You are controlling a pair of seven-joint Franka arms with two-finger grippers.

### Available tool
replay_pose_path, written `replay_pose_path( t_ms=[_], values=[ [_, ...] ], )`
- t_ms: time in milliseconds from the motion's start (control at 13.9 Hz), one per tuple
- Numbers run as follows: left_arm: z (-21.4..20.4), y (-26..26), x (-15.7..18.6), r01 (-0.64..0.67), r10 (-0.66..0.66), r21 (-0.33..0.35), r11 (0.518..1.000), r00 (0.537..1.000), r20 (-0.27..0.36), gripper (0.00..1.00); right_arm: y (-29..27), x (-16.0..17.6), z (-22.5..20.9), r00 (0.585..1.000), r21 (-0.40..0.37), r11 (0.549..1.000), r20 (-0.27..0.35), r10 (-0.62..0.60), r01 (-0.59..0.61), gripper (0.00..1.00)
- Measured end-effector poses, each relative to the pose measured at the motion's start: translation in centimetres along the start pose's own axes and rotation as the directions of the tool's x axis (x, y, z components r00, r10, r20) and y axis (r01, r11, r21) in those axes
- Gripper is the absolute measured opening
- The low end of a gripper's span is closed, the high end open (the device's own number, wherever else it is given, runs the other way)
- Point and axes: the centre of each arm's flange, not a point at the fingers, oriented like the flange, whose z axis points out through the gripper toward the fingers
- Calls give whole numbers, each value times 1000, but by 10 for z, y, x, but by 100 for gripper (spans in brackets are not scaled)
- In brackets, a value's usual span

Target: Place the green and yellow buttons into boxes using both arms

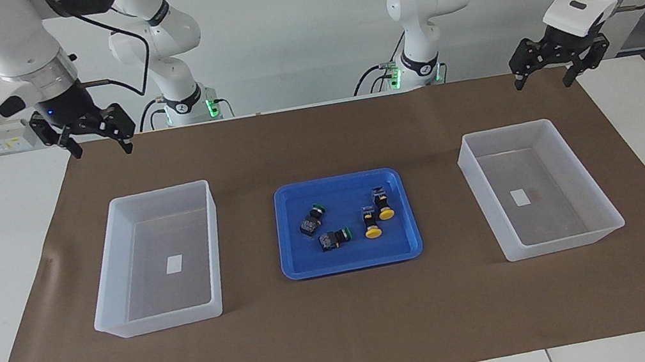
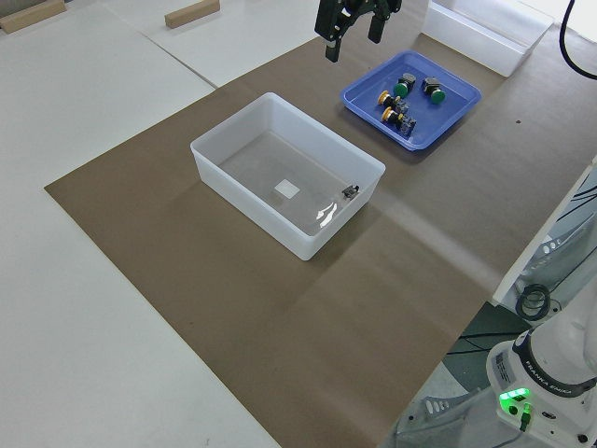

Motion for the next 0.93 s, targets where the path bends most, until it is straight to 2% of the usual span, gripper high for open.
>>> replay_pose_path(
  t_ms=[215, 645, 932],
  values=[
    [0, 0, 0, 0, 0, 0, 1000, 1000, 0, 100, -42, -1, 22, 999, 10, 1000, -38, 17, -17, 100],
    [0, 4, 1, -8, 8, 1, 1000, 1000, -3, 100, -153, -7, 101, 996, 28, 998, -69, 62, -60, 100],
    [-1, 13, 8, -26, 27, 9, 1000, 999, -46, 100, -224, 1, 168, 988, 53, 993, -110, 107, -102, 100]
  ],
)
